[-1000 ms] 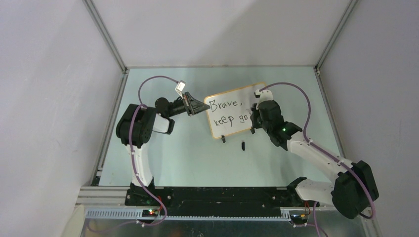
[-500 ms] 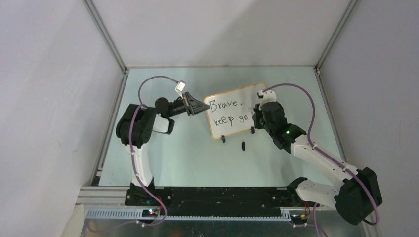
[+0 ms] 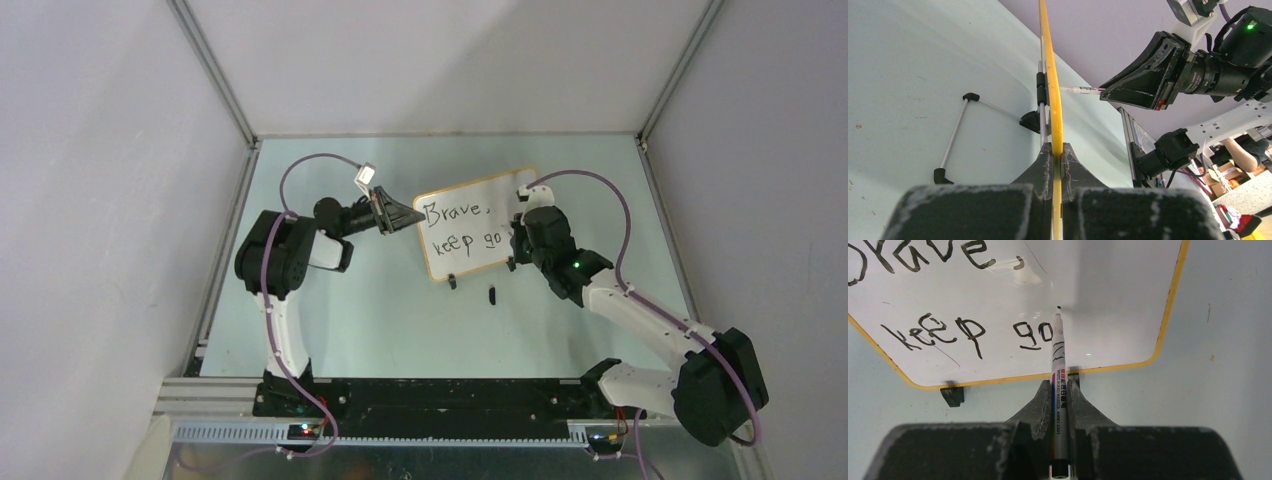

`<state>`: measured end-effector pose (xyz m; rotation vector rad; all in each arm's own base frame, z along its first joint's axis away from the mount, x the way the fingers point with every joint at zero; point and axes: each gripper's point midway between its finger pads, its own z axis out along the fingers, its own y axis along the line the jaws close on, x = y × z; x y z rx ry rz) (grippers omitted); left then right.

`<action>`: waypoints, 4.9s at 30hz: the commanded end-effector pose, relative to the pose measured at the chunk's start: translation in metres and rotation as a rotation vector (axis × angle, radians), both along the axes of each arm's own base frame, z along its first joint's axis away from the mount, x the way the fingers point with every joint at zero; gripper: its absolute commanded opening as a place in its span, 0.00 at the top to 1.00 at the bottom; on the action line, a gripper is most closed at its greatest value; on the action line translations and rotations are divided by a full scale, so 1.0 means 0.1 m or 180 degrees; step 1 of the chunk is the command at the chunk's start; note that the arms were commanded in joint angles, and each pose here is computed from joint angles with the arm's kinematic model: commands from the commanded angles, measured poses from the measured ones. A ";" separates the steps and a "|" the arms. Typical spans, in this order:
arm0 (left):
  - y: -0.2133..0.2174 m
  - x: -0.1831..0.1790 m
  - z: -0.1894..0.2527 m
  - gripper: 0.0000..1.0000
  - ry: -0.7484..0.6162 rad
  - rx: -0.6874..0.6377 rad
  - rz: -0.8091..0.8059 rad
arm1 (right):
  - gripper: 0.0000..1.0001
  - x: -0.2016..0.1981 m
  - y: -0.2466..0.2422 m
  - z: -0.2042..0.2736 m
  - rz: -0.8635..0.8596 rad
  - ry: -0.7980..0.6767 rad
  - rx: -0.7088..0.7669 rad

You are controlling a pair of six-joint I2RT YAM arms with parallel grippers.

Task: Write a sentence on the whiteboard

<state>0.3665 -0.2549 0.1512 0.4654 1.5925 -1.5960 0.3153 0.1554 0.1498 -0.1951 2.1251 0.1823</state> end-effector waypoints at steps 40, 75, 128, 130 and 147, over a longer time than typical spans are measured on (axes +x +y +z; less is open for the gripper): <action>-0.04 -0.19 0.07 1.00 -0.0227 0.0049 -0.0251 | 1.00 -0.03 -0.05 -0.17 -0.0055 0.0244 -0.0088; -0.04 -0.20 0.07 1.00 -0.0226 0.0053 -0.0255 | 1.00 0.04 -0.13 0.01 -0.0207 -0.0128 0.0033; -0.04 -0.20 0.07 1.00 -0.0232 0.0053 -0.0255 | 1.00 0.00 -0.10 -0.19 -0.0107 0.0132 -0.0058; -0.04 -0.20 0.07 1.00 -0.0234 0.0052 -0.0255 | 1.00 0.03 -0.10 -0.17 -0.0113 0.0090 -0.0056; -0.04 -0.20 0.07 1.00 -0.0228 0.0054 -0.0262 | 1.00 0.14 -0.11 -0.03 -0.0177 -0.0044 -0.0033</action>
